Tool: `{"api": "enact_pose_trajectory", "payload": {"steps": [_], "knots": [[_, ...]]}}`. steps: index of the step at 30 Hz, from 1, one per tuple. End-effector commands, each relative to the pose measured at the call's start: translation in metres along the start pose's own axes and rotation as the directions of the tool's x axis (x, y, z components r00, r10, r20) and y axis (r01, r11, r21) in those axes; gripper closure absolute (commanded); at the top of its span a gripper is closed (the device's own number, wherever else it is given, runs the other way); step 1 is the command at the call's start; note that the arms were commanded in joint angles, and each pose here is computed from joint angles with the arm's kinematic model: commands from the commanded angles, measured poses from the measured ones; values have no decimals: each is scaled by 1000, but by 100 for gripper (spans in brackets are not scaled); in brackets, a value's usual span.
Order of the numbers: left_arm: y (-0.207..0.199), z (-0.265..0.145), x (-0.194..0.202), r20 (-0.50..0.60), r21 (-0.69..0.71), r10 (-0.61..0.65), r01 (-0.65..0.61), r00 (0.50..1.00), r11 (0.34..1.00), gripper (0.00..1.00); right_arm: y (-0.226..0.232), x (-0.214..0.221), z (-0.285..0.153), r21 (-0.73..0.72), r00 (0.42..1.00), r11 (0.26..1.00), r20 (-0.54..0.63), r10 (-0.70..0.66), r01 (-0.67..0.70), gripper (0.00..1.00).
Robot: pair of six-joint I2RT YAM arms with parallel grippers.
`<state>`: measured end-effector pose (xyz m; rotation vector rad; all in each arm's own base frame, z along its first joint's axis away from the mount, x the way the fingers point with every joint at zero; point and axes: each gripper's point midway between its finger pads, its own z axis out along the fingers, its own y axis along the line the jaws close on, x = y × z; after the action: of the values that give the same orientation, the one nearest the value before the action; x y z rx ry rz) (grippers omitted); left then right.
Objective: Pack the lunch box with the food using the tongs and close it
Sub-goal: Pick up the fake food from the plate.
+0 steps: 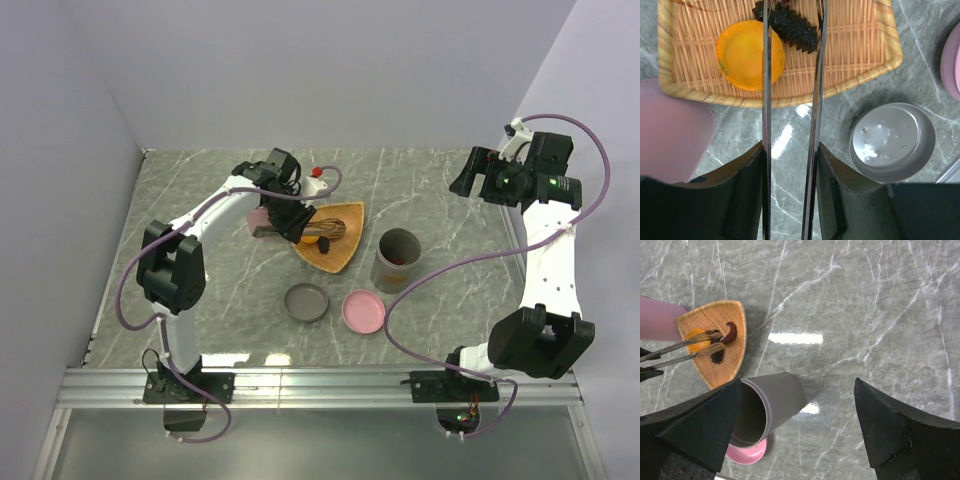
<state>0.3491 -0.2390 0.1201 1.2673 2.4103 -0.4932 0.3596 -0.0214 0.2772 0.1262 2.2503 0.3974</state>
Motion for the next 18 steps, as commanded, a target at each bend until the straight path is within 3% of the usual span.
{"api": "enact_pose_trajectory", "payload": {"steps": [1, 18], "knots": [[6, 1, -1, 1, -17, -1, 1, 1000, 1000, 54, -1, -10, -6, 7, 999, 1000, 41, -21, 21, 0], [7, 12, -4, -24, 7, -2, 2, 1000, 1000, 59, -2, -10, -4, 9, 999, 1000, 38, -20, 20, 0]]}}
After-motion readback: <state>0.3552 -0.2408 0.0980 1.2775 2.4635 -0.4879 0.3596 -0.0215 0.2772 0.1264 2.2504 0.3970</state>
